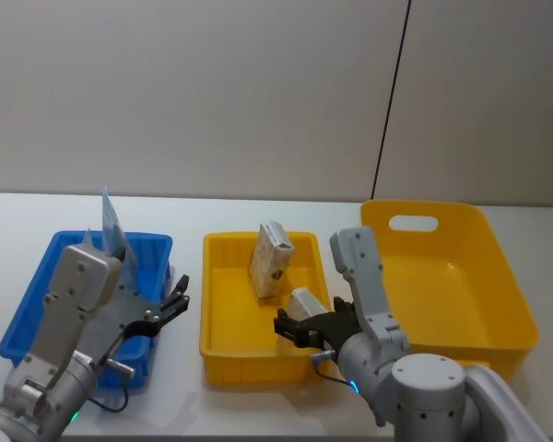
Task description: Bimanual collaborative sorting of washing and personal care products
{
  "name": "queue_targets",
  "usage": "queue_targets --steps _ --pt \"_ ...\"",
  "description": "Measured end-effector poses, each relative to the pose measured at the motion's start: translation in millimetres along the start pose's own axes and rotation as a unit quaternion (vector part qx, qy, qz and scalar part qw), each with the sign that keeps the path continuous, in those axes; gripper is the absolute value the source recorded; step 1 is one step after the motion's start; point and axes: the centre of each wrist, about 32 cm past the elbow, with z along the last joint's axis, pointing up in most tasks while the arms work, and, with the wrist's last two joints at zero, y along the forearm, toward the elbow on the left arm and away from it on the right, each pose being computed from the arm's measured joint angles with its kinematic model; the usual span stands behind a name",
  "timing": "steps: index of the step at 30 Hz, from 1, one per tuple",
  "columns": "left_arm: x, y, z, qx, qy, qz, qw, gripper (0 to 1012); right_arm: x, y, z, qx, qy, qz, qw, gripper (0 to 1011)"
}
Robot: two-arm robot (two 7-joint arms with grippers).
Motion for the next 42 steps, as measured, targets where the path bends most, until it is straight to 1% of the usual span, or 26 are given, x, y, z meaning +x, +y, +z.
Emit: queue_targets --steps 5,10,12,13,18,21,22,23,24,26,27,32,38,42 --pt "0.0 0.0 0.0 0.0 0.0 0.0 1.0 1001 -0.1 3.5 0.6 -0.006 0.001 0.002 1.0 999" --pt "0.0 0.0 0.0 0.0 0.0 0.0 1.0 1001 0.5 7.2 0.3 -0.014 0.003 0.006 0.9999 905" --pt "0.0 0.0 0.0 0.0 0.0 0.0 1.0 1001 0.7 8.4 0.3 -0.016 0.004 0.008 0.9998 842" --pt "0.0 0.0 0.0 0.0 0.0 0.0 1.0 1001 0.9 8.8 0.2 -0.017 0.004 0.008 0.9998 827" --pt "0.0 0.0 0.0 0.0 0.0 0.0 1.0 1001 1.4 10.9 0.2 -0.021 0.007 0.011 0.9997 652" --pt "0.0 0.0 0.0 0.0 0.0 0.0 1.0 1001 1.9 11.9 0.1 -0.023 0.008 0.011 0.9996 579" --pt "0.0 0.0 0.0 0.0 0.0 0.0 1.0 1001 2.0 12.0 0.1 -0.023 0.008 0.011 0.9996 532" --pt "0.0 0.0 0.0 0.0 0.0 0.0 1.0 1002 2.1 12.1 0.0 -0.024 0.009 0.011 0.9996 522" --pt "0.0 0.0 0.0 0.0 0.0 0.0 1.0 1001 2.3 12.4 -0.2 -0.024 0.009 0.011 0.9996 450" --pt "0.0 0.0 0.0 0.0 0.0 0.0 1.0 1001 2.7 12.6 -0.4 -0.025 0.01 0.01 0.9996 405" --pt "0.0 0.0 0.0 0.0 0.0 0.0 1.0 1001 2.8 12.7 -0.4 -0.025 0.01 0.01 0.9996 357" --pt "0.0 0.0 0.0 0.0 0.0 0.0 1.0 1001 3.2 12.8 -0.1 -0.023 0.01 0.008 0.9997 314" --pt "0.0 0.0 0.0 0.0 0.0 0.0 1.0 1001 3.2 12.3 -1.0 -0.014 0.006 0.004 0.9999 280" --pt "0.0 0.0 0.0 0.0 0.0 0.0 1.0 1001 3.1 11.2 -1.9 -0.001 0.003 0.0 1.0 241"
